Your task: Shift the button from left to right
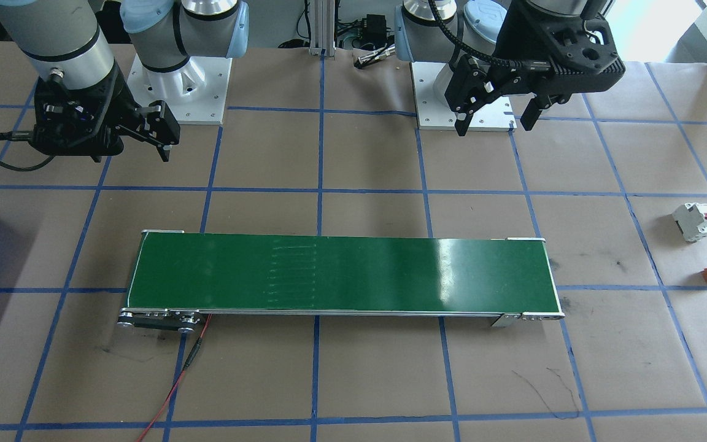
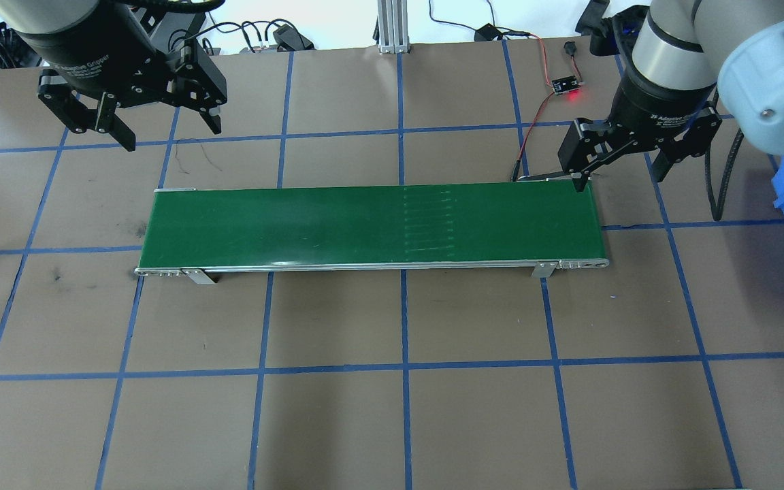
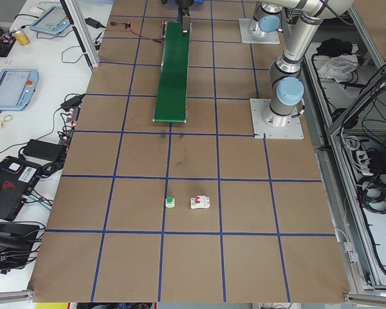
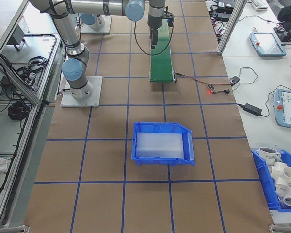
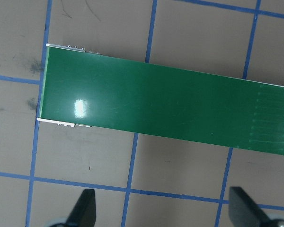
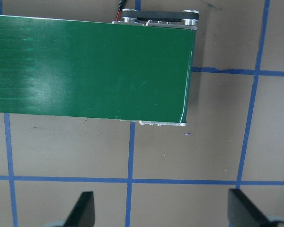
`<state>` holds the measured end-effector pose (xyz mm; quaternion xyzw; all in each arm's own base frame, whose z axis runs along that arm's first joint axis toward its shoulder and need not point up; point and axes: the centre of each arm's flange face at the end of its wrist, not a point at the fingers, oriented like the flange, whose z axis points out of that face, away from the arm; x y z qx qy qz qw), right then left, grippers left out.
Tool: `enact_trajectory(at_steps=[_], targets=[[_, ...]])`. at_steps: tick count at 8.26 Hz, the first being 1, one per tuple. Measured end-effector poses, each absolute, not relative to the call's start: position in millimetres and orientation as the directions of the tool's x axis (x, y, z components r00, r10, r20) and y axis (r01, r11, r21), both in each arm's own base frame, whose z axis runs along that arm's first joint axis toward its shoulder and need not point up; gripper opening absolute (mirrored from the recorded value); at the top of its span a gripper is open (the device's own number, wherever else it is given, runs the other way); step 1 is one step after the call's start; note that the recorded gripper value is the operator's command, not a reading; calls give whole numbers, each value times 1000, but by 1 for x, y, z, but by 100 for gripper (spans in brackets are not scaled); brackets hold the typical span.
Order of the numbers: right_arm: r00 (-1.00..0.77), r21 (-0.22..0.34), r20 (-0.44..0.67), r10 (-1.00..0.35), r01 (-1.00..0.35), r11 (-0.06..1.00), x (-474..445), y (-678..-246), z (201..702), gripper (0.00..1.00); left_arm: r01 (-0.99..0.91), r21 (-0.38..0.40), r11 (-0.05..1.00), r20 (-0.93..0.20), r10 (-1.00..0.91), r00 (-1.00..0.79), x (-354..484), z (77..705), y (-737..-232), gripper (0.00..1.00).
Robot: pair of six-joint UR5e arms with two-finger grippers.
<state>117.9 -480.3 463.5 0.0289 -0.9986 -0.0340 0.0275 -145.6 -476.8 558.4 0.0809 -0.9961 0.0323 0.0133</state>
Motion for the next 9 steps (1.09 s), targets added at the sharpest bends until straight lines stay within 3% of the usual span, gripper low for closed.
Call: enact_trajectory(at_steps=[4,9], targets=[[-997,69,53,-60,-56,996,118,-480,464,100,-210,-53,976,36,-208,-977,-122,562,-475,100],[-997,71,53,-60,-56,996,118,-480,463,100,-336,17,942,13,-336,-942,75,518,-521,100]])
